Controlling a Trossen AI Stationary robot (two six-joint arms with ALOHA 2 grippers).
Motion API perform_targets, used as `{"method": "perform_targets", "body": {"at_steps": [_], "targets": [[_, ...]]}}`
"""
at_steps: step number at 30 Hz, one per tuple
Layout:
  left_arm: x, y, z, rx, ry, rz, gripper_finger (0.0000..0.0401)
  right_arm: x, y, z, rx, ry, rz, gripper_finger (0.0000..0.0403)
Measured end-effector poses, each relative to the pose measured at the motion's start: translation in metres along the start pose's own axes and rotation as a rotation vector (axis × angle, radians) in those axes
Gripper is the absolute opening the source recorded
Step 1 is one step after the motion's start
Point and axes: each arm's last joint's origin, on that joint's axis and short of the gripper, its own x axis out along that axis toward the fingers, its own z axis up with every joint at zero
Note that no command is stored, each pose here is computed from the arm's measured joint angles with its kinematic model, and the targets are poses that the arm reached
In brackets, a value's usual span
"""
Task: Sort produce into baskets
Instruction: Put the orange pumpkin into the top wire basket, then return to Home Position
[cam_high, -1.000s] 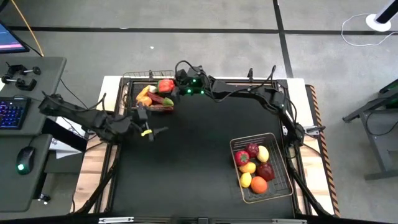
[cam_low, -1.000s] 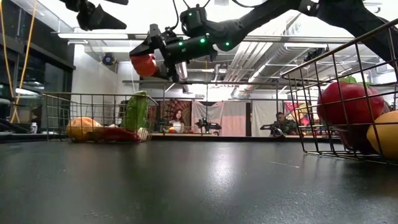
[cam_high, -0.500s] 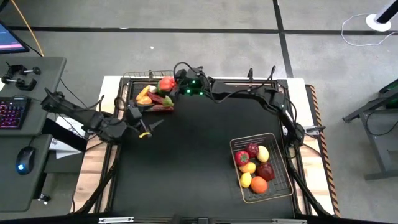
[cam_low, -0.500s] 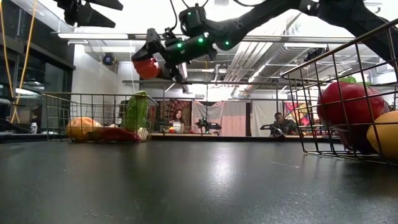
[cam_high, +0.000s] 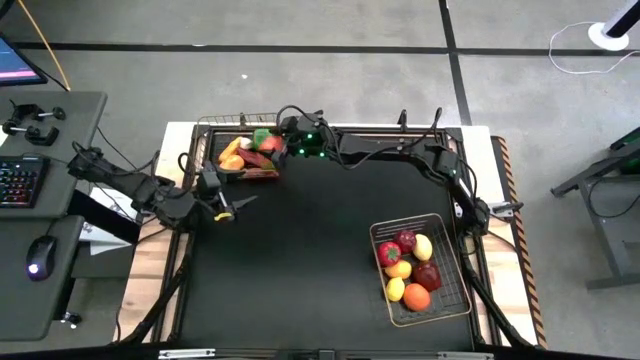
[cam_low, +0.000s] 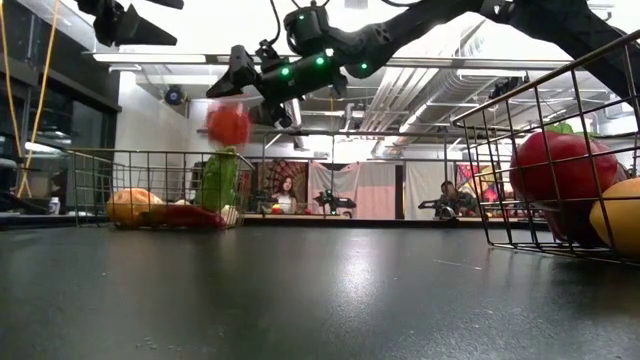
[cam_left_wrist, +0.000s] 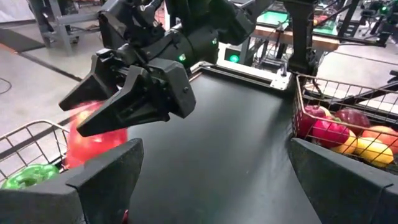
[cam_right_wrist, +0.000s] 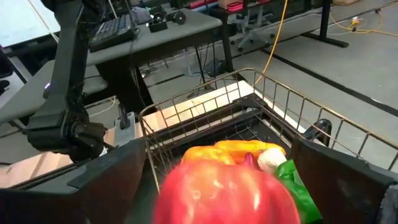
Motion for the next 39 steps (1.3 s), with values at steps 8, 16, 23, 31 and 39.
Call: {"method": "perform_targets", "body": {"at_steps": [8,16,23,31,39], "targets": [[0.000,0.000,0.001,-0.002,-0.006,0.006,0.0392,0.002,-0.002,0.001,-0.010,-0.059,-0.049,0.0400],[0.000,0.001,-0.002,0.044,0.013,0.015,0.0392,0.001,-0.010,0.005,-0.065,-0.078,-0.159,0.0399],[0.003,0.000,-0.007,0.045,0.051,0.025,0.0392,-0.002,-0.028,-0.003,-0.119,0.048,-0.206,0.0399],[0.008,-0.006,-0.009,0.058,0.055,0.037,0.0392,-0.011,-0.042,-0.003,-0.061,0.152,-0.250,0.0399],[0.010,-0.008,-0.011,0.065,0.075,0.015,0.0392,-0.016,-0.041,-0.003,-0.105,0.221,-0.205,0.0399]]}}
